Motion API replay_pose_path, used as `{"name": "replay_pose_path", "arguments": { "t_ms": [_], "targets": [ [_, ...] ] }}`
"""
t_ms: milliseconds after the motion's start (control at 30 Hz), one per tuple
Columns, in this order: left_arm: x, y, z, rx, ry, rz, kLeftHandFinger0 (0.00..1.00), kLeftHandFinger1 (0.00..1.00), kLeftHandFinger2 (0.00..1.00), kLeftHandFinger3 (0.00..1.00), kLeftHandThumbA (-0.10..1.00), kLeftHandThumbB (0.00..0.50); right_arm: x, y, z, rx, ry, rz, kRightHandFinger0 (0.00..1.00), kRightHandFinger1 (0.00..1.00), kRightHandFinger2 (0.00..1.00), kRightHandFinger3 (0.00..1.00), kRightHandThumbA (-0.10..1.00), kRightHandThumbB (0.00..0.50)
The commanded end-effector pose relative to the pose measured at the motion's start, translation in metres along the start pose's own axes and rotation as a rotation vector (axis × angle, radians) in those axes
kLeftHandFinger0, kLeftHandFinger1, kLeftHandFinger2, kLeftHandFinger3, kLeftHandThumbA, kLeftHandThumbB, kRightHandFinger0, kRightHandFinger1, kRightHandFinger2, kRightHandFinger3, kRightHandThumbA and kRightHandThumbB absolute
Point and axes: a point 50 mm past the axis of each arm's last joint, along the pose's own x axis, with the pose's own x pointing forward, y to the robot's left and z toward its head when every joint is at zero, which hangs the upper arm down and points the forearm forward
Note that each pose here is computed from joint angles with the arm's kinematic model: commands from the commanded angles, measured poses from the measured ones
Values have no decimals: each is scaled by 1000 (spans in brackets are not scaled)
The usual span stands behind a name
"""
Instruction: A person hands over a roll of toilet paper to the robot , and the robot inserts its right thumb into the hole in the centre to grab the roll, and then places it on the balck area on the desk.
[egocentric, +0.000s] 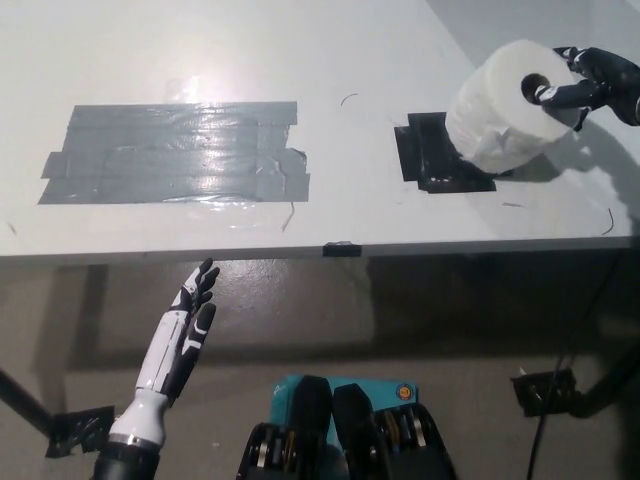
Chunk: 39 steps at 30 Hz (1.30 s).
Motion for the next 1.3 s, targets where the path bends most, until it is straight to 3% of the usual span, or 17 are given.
{"name": "replay_pose_path", "arguments": {
  "t_ms": [0, 100, 133, 167, 200, 233, 300, 500, 633, 700, 800, 1033, 1067, 1133, 1167, 1200, 1267],
  "targets": [
    [10, 7, 10, 27, -73, -8, 1000, 1000, 1000, 1000, 985, 166, -9, -27, 36, -114, -97, -27, 274, 759, 1000, 1000, -100, 190],
    [11, 6, 10, 23, -76, -7, 1000, 1000, 1000, 1000, 985, 175, -6, -21, 38, -113, -82, -3, 379, 813, 1000, 929, -100, 228],
    [11, 6, 10, 21, -76, -7, 1000, 1000, 1000, 1000, 983, 173, -6, -19, 41, -89, -81, 27, 513, 848, 1000, 991, -11, 267],
    [11, 6, 10, 20, -76, -7, 1000, 1000, 1000, 1000, 982, 173, -6, -18, 43, -59, -82, 55, 545, 819, 920, 930, 23, 277],
    [11, 6, 10, 20, -77, -8, 1000, 1000, 1000, 1000, 982, 170, -7, -14, 46, -10, -89, 125, 960, 1000, 1000, 1000, 188, 285],
    [12, 6, 11, 19, -77, -9, 1000, 1000, 1000, 1000, 981, 169, -7, -11, 48, 8, -97, 180, 1000, 1000, 1000, 1000, 217, 297],
    [12, 5, 10, 17, -81, -12, 1000, 1000, 1000, 1000, 977, 158, -6, -6, 50, -15, -83, 199, 1000, 1000, 1000, 1000, 362, 395],
    [10, 5, 12, 22, -75, -13, 1000, 1000, 1000, 1000, 983, 171, -1, 8, 62, -82, -141, 120, 1000, 1000, 1000, 1000, 601, 418],
    [10, 5, 12, 26, -79, -14, 1000, 1000, 1000, 1000, 979, 162, -2, 5, 69, -15, -206, 68, 1000, 1000, 1000, 1000, 635, 406],
    [11, 5, 12, 25, -82, -16, 1000, 1000, 1000, 1000, 979, 158, -3, 1, 73, -5, -229, 43, 1000, 1000, 1000, 1000, 719, 432],
    [9, 5, 11, 21, -76, -11, 1000, 1000, 1000, 1000, 979, 165, -8, -8, 81, 6, -285, 3, 1000, 1000, 1000, 1000, 816, 420],
    [8, 4, 10, 13, -72, -11, 1000, 1000, 1000, 1000, 968, 160, -15, -26, 94, 70, -334, -74, 1000, 1000, 1000, 1000, 866, 428],
    [7, 4, 10, 17, -72, -10, 1000, 1000, 1000, 1000, 966, 154, -18, -30, 98, 91, -376, -96, 1000, 1000, 1000, 1000, 814, 393],
    [7, 4, 10, 19, -72, -7, 1000, 1000, 1000, 1000, 965, 153, -22, -36, 103, 108, -420, -125, 1000, 1000, 1000, 1000, 794, 385],
    [7, 4, 10, 20, -72, -6, 1000, 1000, 1000, 1000, 966, 153, -23, -38, 104, 110, -427, -132, 1000, 1000, 1000, 1000, 784, 386],
    [7, 4, 9, 17, -74, -4, 1000, 1000, 1000, 1000, 969, 163, -25, -45, 106, 134, -434, -127, 1000, 1000, 1000, 1000, 799, 423],
    [9, 4, 10, 15, -79, -4, 1000, 1000, 1000, 1000, 971, 164, -28, -55, 110, 164, -457, -120, 1000, 1000, 1000, 1000, 789, 425]
  ]
}}
